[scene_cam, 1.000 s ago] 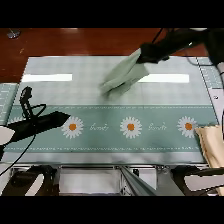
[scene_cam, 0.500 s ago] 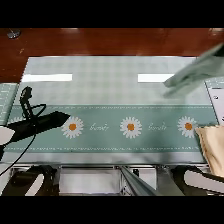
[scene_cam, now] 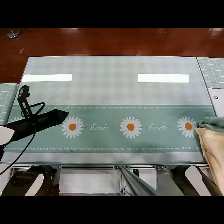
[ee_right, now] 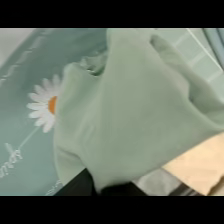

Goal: Fold the shirts.

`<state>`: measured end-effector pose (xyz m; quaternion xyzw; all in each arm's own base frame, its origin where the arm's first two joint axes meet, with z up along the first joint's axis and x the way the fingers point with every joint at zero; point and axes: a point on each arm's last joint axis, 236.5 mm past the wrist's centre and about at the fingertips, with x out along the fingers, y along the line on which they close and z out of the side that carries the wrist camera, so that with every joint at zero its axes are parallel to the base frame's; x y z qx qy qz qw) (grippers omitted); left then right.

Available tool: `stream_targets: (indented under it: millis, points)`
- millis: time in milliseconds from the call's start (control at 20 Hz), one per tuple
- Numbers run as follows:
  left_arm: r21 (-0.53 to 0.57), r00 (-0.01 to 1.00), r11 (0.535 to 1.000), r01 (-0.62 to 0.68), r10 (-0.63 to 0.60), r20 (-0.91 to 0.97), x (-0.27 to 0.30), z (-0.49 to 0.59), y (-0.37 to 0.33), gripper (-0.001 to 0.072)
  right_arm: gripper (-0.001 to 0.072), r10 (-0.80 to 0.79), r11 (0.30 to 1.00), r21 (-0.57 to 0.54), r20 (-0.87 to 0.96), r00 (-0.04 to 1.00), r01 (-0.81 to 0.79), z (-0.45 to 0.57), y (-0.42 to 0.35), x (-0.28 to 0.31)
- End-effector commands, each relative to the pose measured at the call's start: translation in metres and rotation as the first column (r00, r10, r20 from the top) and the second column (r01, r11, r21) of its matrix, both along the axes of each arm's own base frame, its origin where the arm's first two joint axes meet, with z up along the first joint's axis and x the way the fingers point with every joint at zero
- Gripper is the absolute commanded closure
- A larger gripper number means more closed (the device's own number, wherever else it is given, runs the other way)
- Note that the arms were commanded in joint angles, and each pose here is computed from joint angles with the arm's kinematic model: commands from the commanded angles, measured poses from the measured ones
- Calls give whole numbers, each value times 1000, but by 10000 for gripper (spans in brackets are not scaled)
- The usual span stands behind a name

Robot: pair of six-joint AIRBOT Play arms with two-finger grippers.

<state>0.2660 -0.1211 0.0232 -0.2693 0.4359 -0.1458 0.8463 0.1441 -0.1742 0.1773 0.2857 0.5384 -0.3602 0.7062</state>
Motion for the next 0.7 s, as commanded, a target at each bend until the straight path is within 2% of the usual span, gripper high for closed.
stream_targets:
  millis: [0,100,250,350,400,450,500,550,600,650]
  points:
    - [12,1000,1000,-3,2,26,4,2,2,680,645,-259,965,-13,-153,954,260,-42,4,-81]
    - [14,999,1000,-13,12,42,8,4,4,680,74,-307,949,-4,-229,924,315,-62,9,-99]
    - [53,994,997,-47,41,102,20,10,16,680,86,-301,953,-29,-199,933,301,-60,-15,-83]
    - [73,984,991,-111,99,147,35,22,35,680,87,-265,964,-49,-89,960,262,-38,-42,-47]
    - [73,976,986,-153,140,165,45,35,49,680,101,-219,974,-66,-4,976,218,-21,-56,-17]
    - [69,965,979,-192,176,193,59,55,63,681,150,-143,984,-91,90,986,151,1,-66,20]
    - [75,955,975,-208,186,230,73,79,72,681,295,-48,991,-113,180,982,70,22,-68,61]
    - [84,946,976,-201,171,276,88,110,76,681,510,71,990,-134,273,959,-35,44,-60,107]
    - [88,938,980,-179,143,316,102,141,73,681,687,235,969,-166,382,894,-184,69,-37,163]
    - [97,929,986,-132,89,359,117,176,62,681,686,365,931,-196,474,802,-308,90,-5,211]
